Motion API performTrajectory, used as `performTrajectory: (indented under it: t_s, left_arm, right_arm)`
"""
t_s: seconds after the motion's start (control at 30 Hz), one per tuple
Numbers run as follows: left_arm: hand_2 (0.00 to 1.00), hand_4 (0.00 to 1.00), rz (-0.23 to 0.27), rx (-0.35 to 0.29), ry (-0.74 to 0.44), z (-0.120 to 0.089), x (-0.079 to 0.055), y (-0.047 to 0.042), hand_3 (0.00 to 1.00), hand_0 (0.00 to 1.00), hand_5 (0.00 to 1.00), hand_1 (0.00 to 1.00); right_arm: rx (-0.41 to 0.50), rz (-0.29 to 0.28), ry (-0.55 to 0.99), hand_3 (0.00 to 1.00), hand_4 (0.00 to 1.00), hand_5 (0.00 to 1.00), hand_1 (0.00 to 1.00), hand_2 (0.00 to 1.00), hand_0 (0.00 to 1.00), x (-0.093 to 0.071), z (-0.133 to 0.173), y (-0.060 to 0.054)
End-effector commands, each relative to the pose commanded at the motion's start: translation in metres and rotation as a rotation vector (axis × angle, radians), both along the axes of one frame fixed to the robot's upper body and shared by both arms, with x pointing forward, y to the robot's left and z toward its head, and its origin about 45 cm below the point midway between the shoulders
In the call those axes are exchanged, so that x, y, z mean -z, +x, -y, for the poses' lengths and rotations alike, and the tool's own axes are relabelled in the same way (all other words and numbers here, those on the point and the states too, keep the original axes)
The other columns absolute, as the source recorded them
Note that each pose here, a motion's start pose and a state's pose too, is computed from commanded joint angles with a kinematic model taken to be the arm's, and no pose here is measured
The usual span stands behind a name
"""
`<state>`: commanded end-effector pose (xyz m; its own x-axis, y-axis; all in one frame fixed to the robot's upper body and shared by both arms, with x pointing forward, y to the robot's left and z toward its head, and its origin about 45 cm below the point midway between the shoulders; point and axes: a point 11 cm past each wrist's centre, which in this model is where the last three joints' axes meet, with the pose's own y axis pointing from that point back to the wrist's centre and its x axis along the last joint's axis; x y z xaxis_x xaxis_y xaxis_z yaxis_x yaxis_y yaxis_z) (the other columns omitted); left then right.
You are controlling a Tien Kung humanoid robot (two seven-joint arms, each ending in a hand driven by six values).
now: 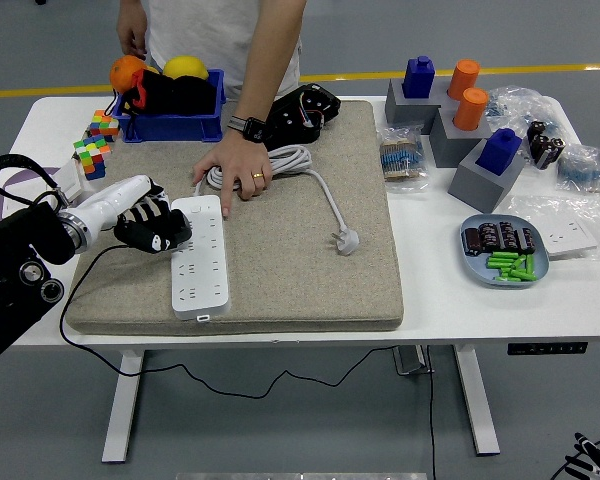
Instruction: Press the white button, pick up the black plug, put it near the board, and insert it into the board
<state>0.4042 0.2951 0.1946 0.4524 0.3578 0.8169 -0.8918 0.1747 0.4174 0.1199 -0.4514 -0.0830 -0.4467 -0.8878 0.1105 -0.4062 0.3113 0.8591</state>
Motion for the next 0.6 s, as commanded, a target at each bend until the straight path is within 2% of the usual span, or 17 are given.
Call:
performTrajectory:
  t_s: [0.23,0.6]
  left_arm:
    - [0.443,0.736,-0.022,0.060,0.034,0.009,-0.001,-0.0009,0.442,0.441,0.002,0.428]
    - [0.431,0.729,-0.039,0.112,0.115,0.014,0.002,-0.0011,0.431,0.436,0.002,0.421]
  right_arm:
    - [0.004,0.003,-0.003,0.672,0.739,0.500,0.605,0.551,0.725,-0.001,0.002,0.001]
    - [0.002,0.004,-0.002,0.672,0.738,0.497,0.606,0.551,0.724,-0.001,0.002,0.001]
